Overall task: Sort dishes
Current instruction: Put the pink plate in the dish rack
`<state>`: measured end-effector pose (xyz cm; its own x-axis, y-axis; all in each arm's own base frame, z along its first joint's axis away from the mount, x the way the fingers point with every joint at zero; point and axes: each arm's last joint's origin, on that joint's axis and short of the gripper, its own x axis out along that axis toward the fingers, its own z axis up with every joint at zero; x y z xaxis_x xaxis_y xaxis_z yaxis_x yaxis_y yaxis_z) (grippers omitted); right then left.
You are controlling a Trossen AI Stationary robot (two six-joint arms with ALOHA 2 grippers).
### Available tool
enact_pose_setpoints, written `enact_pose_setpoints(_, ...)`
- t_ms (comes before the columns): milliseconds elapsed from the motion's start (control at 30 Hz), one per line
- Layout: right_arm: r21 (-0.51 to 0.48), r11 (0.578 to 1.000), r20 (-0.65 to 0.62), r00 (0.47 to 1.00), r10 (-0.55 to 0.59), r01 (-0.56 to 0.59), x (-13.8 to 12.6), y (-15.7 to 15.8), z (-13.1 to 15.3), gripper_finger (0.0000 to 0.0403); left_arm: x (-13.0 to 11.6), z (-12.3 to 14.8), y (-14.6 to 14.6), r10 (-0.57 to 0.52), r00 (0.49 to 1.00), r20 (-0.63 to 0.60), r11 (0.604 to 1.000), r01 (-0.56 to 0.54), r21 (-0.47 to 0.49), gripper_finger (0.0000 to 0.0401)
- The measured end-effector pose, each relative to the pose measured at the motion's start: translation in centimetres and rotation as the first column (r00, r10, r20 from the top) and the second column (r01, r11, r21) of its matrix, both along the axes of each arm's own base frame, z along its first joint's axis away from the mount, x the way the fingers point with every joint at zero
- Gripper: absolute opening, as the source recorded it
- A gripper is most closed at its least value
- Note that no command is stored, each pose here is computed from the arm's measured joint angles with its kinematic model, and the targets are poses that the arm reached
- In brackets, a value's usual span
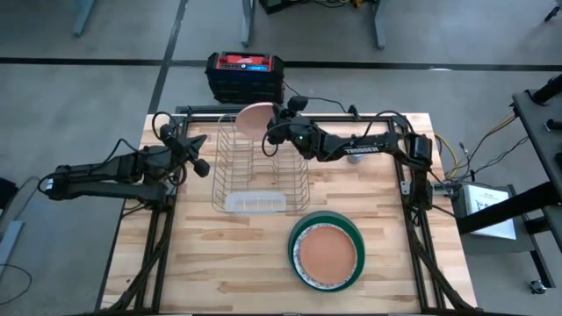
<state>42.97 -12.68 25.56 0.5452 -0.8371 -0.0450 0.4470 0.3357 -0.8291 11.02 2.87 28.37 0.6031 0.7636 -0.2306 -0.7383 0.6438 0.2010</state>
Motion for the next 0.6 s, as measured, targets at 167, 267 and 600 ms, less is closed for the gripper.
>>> enact_pose_setpoints(167, -0.010, 1.000, -0.012, 1.000, -0.001, 0.001, 0.1, 0.0, -0.3, 0.0000, 0.0, 0.0, 0.0, 0.000, 1.000, -0.002, 1.000, 0.000, 0.000, 0.0000)
enact_pose_setpoints(267, -0.031, 1.000, 0.015, 1.000, -0.003, 0.003, 0.2, 0.0, 0.1, 0.0000, 0.0, 0.0, 0.0, -0.001, 1.000, -0.002, 1.000, 0.001, 0.000, 0.0000)
enact_pose_setpoints(600, -0.085, 0.996, 0.006, 1.000, 0.007, -0.006, 0.5, -0.5, -0.5, 0.0000, 0.0, 0.0, 0.0, -0.001, 1.000, -0.002, 1.000, 0.001, 0.000, 0.0000)
